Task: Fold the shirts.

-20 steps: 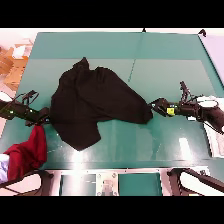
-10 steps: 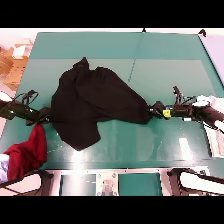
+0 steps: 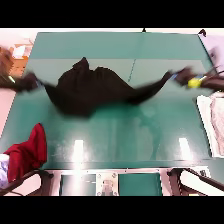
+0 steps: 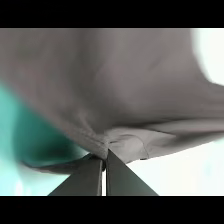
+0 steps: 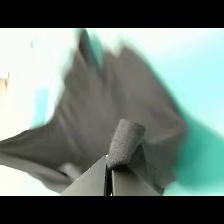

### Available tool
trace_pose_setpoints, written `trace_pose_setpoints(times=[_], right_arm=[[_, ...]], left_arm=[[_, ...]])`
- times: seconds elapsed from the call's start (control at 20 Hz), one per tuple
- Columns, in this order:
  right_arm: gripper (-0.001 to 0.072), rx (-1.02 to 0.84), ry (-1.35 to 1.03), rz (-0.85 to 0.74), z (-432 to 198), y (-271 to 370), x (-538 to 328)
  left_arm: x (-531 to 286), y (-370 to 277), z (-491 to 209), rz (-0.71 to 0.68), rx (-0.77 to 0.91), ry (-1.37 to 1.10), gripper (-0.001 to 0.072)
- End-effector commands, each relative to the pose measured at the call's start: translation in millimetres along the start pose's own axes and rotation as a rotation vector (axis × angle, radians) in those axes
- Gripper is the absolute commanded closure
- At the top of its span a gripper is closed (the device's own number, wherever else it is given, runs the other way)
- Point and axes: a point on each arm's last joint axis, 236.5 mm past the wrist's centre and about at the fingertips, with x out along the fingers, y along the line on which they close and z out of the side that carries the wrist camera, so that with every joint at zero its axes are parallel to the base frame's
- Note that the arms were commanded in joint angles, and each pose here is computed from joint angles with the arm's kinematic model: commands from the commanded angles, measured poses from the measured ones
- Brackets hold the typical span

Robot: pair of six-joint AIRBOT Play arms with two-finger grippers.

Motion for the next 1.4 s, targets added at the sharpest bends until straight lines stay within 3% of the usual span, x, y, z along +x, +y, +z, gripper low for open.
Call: trace_pose_setpoints(times=[0.0, 0.1, 0.25, 0.45, 0.6, 0.75, 1.05, 1.35], right_arm=[[0.0695, -0.233, -0.311, 0.000, 80, 117, -112], [0.0695, -0.353, -0.457, -0.012, 92, 181, -166], [0.0694, -0.512, -0.632, -0.046, 84, 255, -223], [0.0695, -0.651, -0.828, -0.083, 64, 314, -267], [0.0695, -0.662, -0.852, -0.141, 67, 306, -272], [0.0695, -0.533, -0.791, -0.146, 84, 254, -251], [0.0695, -0.190, -0.514, -0.165, 92, 64, -120], [0.0694, 0.193, -0.286, -0.321, 67, -156, 21]], left_arm=[[-155, -190, 91, -0.198, 0.411, -0.510, 0.0685], [-252, -280, 90, -0.199, 0.653, -0.776, 0.0685], [-341, -354, 56, -0.152, 0.874, -1.010, 0.0685], [-374, -366, 37, -0.056, 0.930, -1.114, 0.0685], [-355, -344, 48, -0.020, 0.892, -1.053, 0.0685], [-298, -293, 68, -0.011, 0.777, -0.888, 0.0685], [-91, -131, 83, -0.074, 0.428, -0.456, 0.0685], [114, 53, 69, 0.051, 0.031, -0.262, 0.0685]])
